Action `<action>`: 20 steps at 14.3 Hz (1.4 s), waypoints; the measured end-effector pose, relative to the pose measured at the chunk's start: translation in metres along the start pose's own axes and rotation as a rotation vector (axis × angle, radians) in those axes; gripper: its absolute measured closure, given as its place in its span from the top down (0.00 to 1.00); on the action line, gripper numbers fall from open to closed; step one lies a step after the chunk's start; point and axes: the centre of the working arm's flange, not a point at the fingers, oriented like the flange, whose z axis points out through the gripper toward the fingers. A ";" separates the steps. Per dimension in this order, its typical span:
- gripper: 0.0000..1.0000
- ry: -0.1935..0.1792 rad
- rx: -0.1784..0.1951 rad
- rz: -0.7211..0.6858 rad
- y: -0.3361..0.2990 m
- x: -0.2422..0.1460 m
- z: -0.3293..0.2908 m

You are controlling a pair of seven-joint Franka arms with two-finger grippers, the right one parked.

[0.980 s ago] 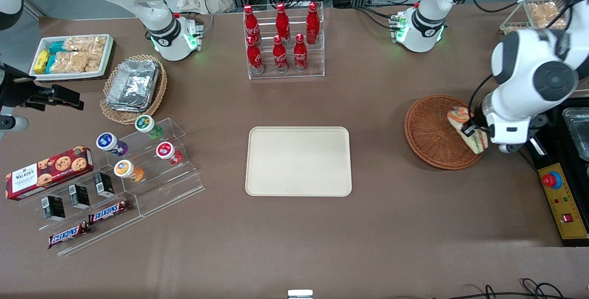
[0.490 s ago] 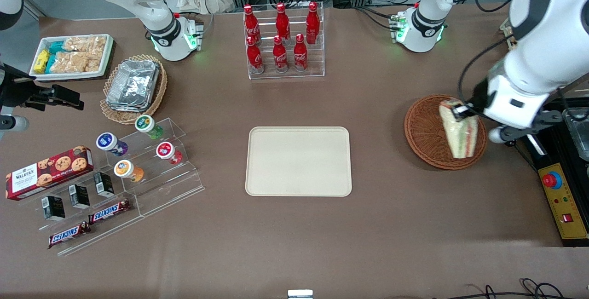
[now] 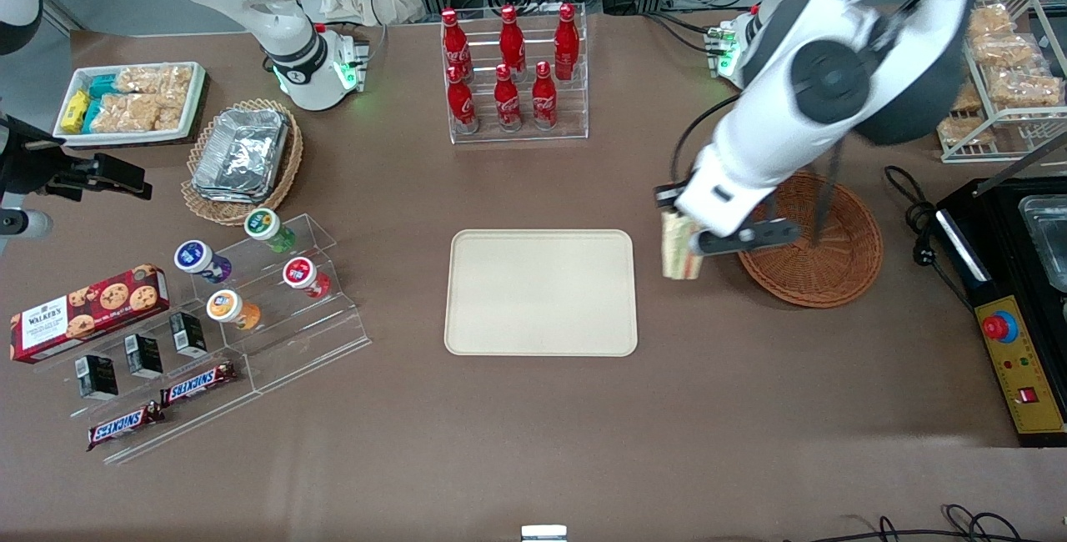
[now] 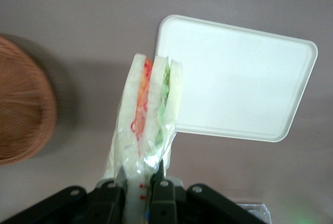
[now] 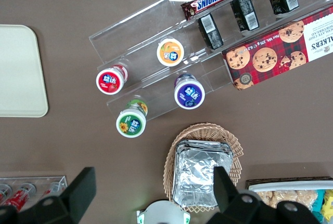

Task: Place sandwich from basket to tray
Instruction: 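Carry the sandwich to the cream tray and release it there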

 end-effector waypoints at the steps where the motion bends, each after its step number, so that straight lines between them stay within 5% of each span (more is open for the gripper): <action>1: 0.20 0.014 0.002 -0.003 0.016 0.004 0.029; 7: 0.20 0.101 0.041 -0.064 0.061 0.014 0.177; 15: 0.20 0.151 0.079 -0.017 0.053 0.022 0.235; 20: 0.65 0.183 0.060 -0.074 0.053 0.027 0.237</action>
